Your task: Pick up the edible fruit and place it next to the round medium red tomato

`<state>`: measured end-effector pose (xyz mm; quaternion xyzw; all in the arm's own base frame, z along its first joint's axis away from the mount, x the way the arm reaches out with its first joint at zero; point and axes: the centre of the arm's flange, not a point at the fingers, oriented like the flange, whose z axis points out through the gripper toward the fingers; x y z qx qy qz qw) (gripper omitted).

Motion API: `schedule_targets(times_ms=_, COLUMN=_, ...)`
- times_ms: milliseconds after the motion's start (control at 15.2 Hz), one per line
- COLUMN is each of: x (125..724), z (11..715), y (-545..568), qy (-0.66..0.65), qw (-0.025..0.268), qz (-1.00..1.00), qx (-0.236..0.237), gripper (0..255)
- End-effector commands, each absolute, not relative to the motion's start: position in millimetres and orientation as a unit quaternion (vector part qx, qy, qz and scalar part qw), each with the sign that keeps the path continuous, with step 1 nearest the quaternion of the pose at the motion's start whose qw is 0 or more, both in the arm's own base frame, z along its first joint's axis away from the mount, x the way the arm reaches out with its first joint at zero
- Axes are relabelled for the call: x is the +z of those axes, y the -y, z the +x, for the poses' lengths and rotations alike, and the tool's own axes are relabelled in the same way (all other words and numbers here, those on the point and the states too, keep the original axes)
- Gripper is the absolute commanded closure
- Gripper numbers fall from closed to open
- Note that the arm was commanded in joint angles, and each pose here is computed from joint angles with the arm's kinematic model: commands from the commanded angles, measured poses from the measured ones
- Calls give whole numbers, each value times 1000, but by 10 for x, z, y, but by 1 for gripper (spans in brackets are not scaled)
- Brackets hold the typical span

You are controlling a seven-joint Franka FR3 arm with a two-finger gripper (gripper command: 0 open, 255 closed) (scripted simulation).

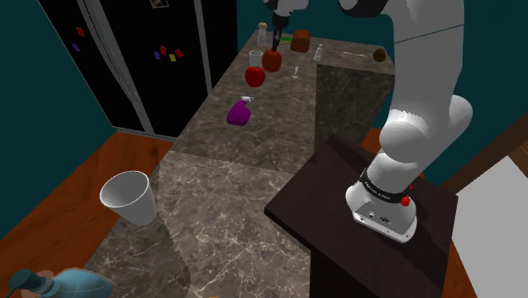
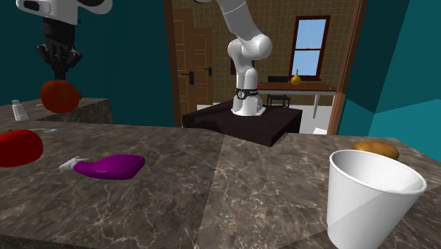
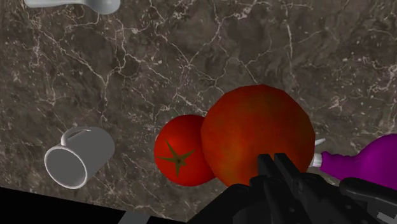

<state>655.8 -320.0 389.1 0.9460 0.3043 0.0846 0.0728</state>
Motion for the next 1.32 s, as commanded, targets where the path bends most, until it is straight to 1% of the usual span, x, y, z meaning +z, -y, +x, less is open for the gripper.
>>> schedule_targets(times_ms=0, x=3780, z=6567, y=3194, qy=-304, qw=73, qz=946, qx=85, gripper=255)
schedule_targets(times_ms=1254, x=2777, z=6567, y=3194, qy=-304, qw=73, qz=946, qx=85, gripper=255)
